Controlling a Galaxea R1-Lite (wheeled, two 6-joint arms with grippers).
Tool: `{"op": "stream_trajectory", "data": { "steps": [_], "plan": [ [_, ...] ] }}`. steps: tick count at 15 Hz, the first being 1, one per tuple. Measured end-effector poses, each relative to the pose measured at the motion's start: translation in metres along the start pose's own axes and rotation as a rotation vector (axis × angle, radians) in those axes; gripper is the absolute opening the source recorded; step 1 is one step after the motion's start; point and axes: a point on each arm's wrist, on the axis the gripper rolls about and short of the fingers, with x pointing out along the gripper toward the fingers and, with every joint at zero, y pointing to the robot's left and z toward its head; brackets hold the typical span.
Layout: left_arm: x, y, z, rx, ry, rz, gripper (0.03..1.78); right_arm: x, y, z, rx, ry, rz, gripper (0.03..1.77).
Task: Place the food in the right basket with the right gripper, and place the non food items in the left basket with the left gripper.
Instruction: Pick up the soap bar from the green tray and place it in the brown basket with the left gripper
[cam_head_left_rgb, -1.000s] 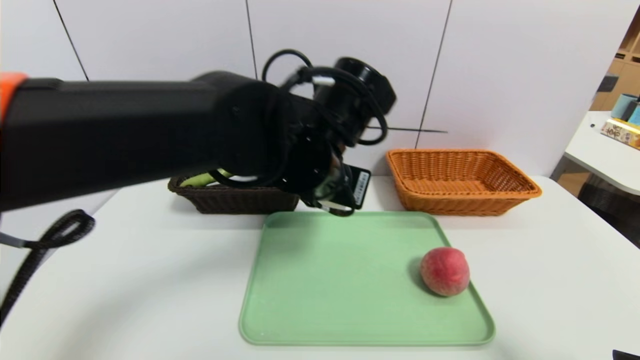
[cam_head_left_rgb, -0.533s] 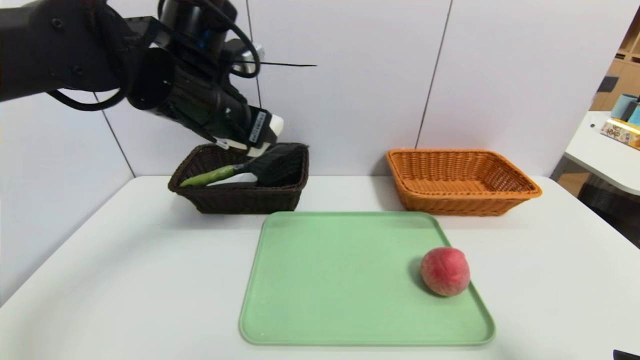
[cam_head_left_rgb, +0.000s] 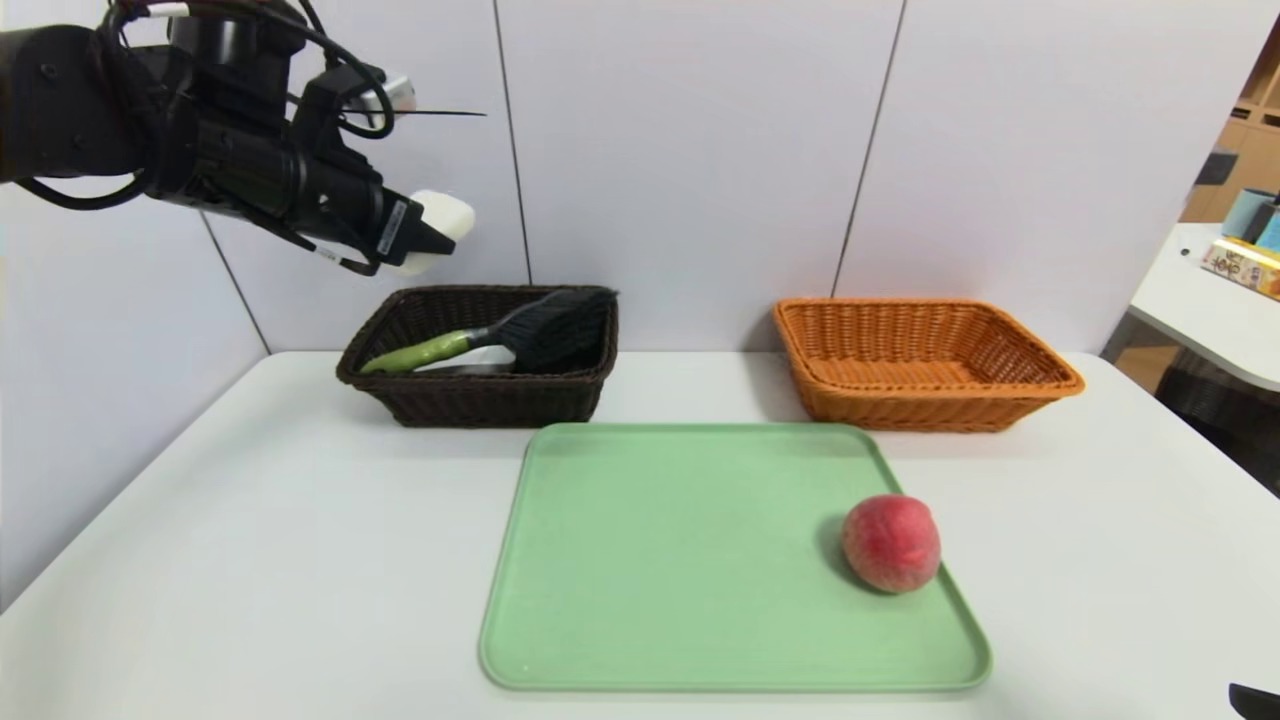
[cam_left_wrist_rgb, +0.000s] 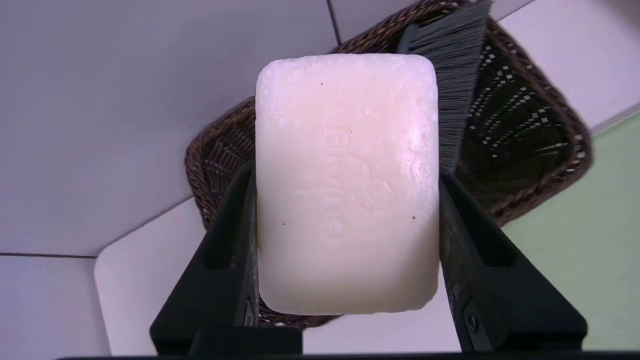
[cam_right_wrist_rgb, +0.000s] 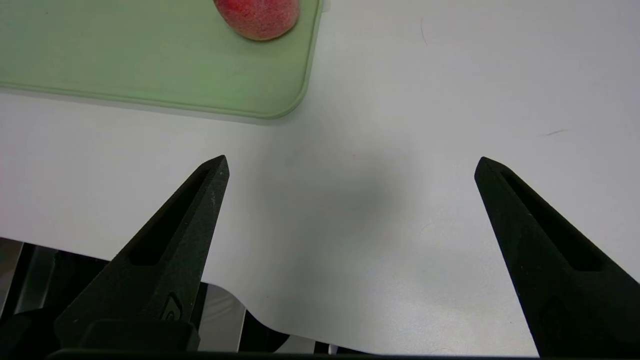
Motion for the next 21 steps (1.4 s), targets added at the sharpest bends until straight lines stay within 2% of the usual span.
{"op": "stream_trajectory", "data": {
  "steps": [2, 6, 11, 18, 19, 21],
  "plan": [
    [0.016, 0.011, -0.009, 0.05, 0.006, 0.02, 0.99, 0.0, 0.0, 0.001, -0.002, 0.0, 0.0, 1.7],
    [0.048, 0.016, -0.024, 0.083, 0.034, 0.015, 0.99, 0.002, 0.0, 0.002, -0.003, 0.011, -0.001, 1.7],
    [0.092, 0.031, -0.048, 0.079, 0.041, 0.048, 0.99, 0.005, 0.0, 0.004, -0.002, 0.027, -0.002, 1.7],
    [0.108, 0.048, -0.07, 0.05, 0.085, 0.07, 0.99, 0.008, -0.001, 0.005, -0.004, 0.035, 0.0, 1.7],
    [0.108, 0.049, -0.072, 0.048, 0.088, 0.071, 1.02, 0.008, -0.001, 0.005, -0.005, 0.035, 0.001, 1.7],
    [0.11, 0.048, -0.072, 0.045, 0.09, 0.067, 1.19, 0.008, -0.001, 0.005, -0.005, 0.035, 0.001, 1.7]
  ]
}}
